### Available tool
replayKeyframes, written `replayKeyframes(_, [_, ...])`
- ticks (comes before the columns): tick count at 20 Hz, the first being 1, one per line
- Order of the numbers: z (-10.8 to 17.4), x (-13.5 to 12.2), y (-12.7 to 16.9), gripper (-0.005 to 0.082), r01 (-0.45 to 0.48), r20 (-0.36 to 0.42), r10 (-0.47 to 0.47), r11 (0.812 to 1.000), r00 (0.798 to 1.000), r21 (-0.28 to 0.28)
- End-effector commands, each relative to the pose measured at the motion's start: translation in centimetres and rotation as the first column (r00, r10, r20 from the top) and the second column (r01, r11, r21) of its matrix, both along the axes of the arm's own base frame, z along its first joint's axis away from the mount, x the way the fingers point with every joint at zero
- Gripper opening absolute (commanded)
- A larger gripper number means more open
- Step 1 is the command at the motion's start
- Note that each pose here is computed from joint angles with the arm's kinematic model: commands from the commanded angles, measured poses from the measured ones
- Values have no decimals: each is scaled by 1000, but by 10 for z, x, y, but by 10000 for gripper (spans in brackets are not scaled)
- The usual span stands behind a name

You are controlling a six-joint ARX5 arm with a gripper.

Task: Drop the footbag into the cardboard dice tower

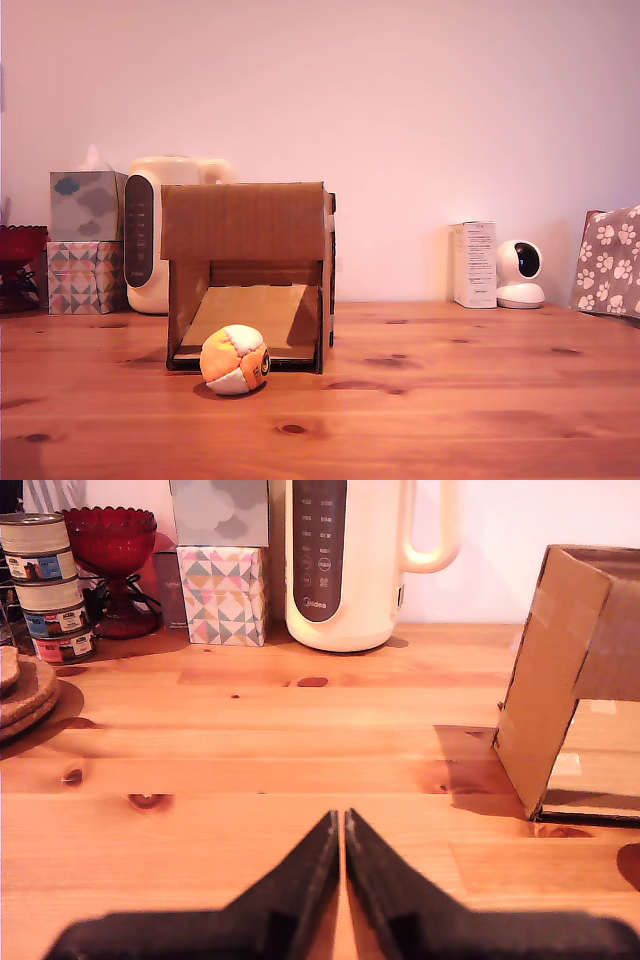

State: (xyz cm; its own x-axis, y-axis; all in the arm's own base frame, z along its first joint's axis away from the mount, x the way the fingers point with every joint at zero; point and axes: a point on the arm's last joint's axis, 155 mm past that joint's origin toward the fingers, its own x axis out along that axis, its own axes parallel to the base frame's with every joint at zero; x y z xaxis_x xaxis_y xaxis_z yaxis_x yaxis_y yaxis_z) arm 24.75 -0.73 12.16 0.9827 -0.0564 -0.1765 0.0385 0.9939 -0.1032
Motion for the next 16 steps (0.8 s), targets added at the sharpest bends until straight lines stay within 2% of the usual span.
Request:
replayKeyframes(1, [-11,-1,0,-24,2,-25,-2,1000,1000,7])
replayKeyframes(9, [-7,0,-3,-24,14,-13,-14,1000,1000,1])
replayKeyframes(13, [30,-2,-16,-24,80,79,-76,996,994,-48])
replayKeyframes(16, [62,-7,-26,-24,135,131,-126,989,983,-66])
